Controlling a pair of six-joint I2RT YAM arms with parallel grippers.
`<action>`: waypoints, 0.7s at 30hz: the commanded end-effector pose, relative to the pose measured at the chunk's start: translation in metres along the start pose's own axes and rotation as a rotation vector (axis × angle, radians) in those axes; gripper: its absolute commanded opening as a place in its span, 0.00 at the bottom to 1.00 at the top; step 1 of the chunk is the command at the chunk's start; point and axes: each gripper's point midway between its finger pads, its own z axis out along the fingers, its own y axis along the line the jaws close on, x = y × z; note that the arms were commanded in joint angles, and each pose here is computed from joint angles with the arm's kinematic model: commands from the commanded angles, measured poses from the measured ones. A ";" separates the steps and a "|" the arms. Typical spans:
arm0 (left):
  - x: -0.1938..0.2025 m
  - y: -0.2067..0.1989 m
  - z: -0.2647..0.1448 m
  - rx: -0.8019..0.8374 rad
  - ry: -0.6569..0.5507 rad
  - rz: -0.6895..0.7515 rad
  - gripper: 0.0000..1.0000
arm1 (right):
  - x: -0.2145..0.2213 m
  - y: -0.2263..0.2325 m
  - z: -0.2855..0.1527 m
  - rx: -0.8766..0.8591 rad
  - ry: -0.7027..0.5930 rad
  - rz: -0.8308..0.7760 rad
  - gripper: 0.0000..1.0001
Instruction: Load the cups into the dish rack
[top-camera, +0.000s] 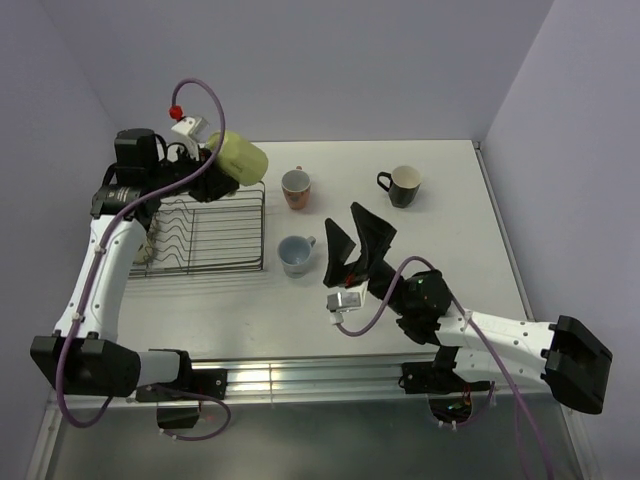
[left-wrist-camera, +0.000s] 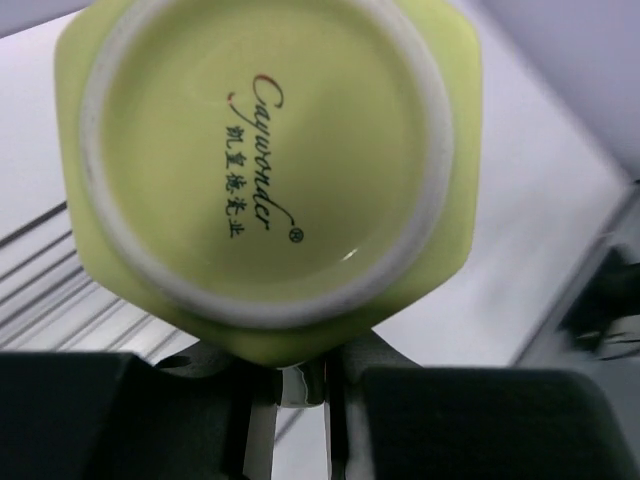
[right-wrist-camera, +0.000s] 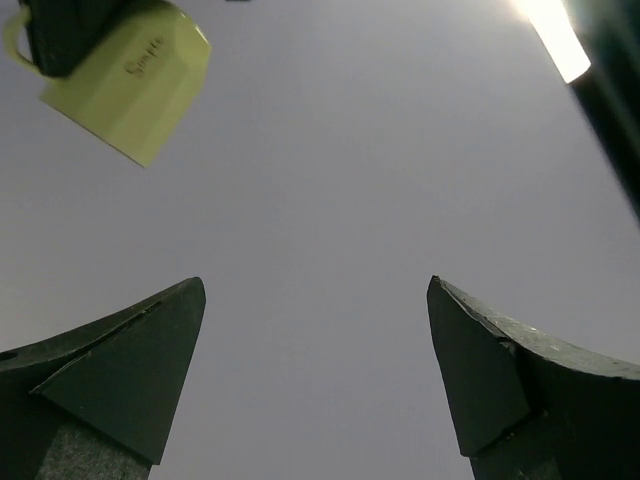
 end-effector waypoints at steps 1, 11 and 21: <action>-0.003 0.054 -0.006 -0.197 0.073 0.296 0.00 | 0.037 -0.005 -0.002 -0.009 0.202 0.111 1.00; 0.035 0.087 0.005 -0.055 0.218 0.512 0.00 | 0.099 0.019 -0.022 -0.121 0.462 0.190 1.00; 0.065 0.125 0.034 0.058 0.370 0.594 0.00 | 0.116 0.027 -0.035 -0.164 0.541 0.226 1.00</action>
